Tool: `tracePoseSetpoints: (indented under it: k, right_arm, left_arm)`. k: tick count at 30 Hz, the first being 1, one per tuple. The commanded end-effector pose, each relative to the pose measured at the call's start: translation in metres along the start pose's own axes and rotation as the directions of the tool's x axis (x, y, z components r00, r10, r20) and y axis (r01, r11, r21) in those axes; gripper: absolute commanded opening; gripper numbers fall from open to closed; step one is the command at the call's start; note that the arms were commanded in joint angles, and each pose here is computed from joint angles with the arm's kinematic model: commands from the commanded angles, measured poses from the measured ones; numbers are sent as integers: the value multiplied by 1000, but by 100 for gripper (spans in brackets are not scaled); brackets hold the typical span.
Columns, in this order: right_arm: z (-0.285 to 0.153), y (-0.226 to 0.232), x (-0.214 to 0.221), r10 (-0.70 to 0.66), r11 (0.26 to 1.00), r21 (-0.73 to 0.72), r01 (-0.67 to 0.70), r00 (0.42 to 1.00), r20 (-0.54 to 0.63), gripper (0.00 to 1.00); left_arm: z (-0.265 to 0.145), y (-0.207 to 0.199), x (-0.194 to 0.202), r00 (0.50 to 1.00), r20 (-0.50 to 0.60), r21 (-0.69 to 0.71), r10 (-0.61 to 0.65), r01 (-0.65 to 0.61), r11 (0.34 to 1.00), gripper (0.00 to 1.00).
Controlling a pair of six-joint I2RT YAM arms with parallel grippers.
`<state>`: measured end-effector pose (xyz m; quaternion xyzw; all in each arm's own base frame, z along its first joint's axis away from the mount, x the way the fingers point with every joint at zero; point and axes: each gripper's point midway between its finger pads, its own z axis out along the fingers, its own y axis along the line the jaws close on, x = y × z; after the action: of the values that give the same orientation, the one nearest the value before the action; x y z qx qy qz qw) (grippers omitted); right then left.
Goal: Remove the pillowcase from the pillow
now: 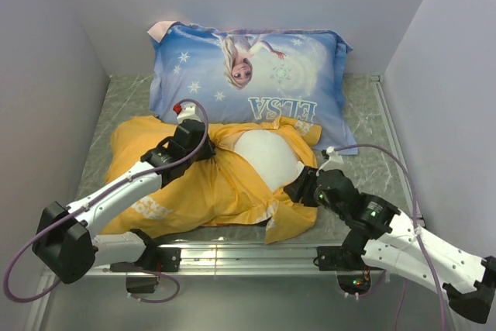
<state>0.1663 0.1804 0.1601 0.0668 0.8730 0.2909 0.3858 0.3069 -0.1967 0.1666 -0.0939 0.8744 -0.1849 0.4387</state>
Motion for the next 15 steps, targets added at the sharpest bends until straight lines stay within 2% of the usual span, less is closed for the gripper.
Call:
tracePoseSetpoints:
  k: [1,2,3,6,11,15]
  right_arm:
    - [7,-12,22,40,998,43,-39,999,-27,50]
    - [3,-12,28,45,999,27,-44,998,-36,42]
    - [2,-18,34,67,997,42,-65,997,-46,21]
    - [-2,-35,53,104,993,58,-99,991,-84,0]
    - [-7,-51,83,190,982,51,-184,969,-159,0]
    - [-10,-70,99,200,978,104,-182,961,-193,0]
  left_arm:
    - [3,7,21,996,-82,-34,31,-34,999,1]
    - [5,7,22,996,-83,-37,27,-31,999,1]
    - [6,7,22,996,-84,-38,26,-30,999,1]
    - [10,7,25,995,-96,-47,18,-22,999,1]
    - [12,10,25,996,-86,-65,6,-12,998,1]
    - [12,12,23,996,-87,-78,16,-23,997,1]
